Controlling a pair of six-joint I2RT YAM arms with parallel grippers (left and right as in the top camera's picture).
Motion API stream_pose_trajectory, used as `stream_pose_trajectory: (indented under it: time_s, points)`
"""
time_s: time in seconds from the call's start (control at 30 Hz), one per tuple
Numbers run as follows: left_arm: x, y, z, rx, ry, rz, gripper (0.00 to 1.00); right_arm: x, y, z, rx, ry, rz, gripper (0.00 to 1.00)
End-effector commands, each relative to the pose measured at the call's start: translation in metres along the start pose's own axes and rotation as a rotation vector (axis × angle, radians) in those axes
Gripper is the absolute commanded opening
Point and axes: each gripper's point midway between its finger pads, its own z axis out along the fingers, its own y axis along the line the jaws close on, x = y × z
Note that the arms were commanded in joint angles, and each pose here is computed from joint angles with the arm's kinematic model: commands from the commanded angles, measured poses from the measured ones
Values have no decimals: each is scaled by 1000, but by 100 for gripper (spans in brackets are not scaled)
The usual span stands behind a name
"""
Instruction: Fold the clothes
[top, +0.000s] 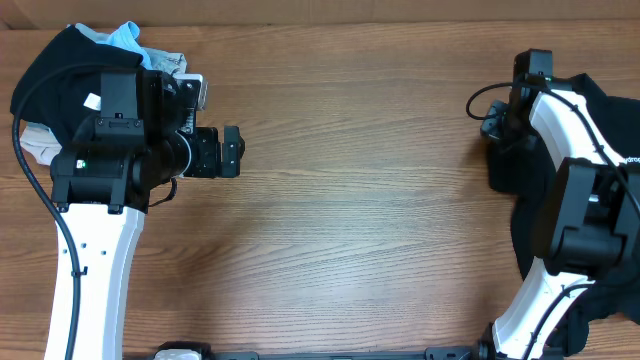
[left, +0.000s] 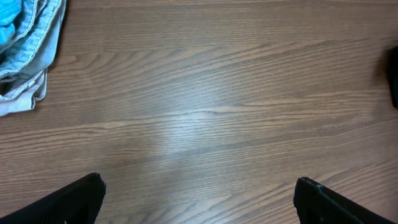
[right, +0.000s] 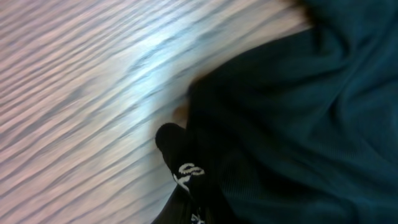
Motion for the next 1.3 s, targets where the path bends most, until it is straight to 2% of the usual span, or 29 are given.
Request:
stream_pose_trajectory:
  time_s: [0.0,0.1,0.2,0.3,0.43,0.47,0.5,0.53,0.57,0.6,0.7,0.83,0.87,0.93,1.0,1.13,1.17,1.27]
  points:
    - [-13,8,-8,-49,-43,10,100,-14,60,-77,-244,-112,-113,4]
    - [-17,17,-8,-98,-63,-6,100,15,118,-122,-473,-94,-255,4]
    - [-25,30,-14,-178,-99,-50,100,65,176,-157,-616,-49,-416,4]
    - [-36,42,-27,-252,-146,-77,100,131,230,-175,-694,32,-588,4]
    - [-54,51,-51,-305,-222,-88,100,245,287,-192,-743,110,-925,6]
    - [-58,54,-58,-324,-243,-92,100,269,295,-196,-734,110,-990,13]
    - [-63,58,-65,-346,-265,-96,100,289,300,-197,-698,89,-1051,24]
    - [-67,59,-71,-357,-283,-100,100,302,303,-197,-663,63,-1096,49]
    - [-70,60,-76,-359,-297,-101,100,312,305,-198,-631,37,-1128,64]
    - [-72,60,-79,-359,-309,-103,100,319,306,-198,-601,15,-1142,68]
    - [-74,57,-79,-343,-313,-86,100,316,305,-197,-531,-39,-1117,71]
    - [-74,33,-62,-200,-270,-14,100,272,288,-196,-483,-49,-922,70]
    - [-73,25,-54,-157,-251,14,95,257,281,-195,-472,-46,-851,68]
    - [-71,15,-39,-110,-208,37,80,221,261,-193,-438,-37,-666,62]
    - [-67,9,-18,-93,-150,49,60,188,236,-189,-404,-24,-493,49]
    - [-57,-7,38,-60,-10,84,30,125,169,-171,-308,20,-155,26]
    - [-54,-10,52,-52,27,92,24,113,152,-165,-286,29,-103,24]
    - [-40,-27,93,-5,129,118,12,82,102,-146,-218,54,44,23]
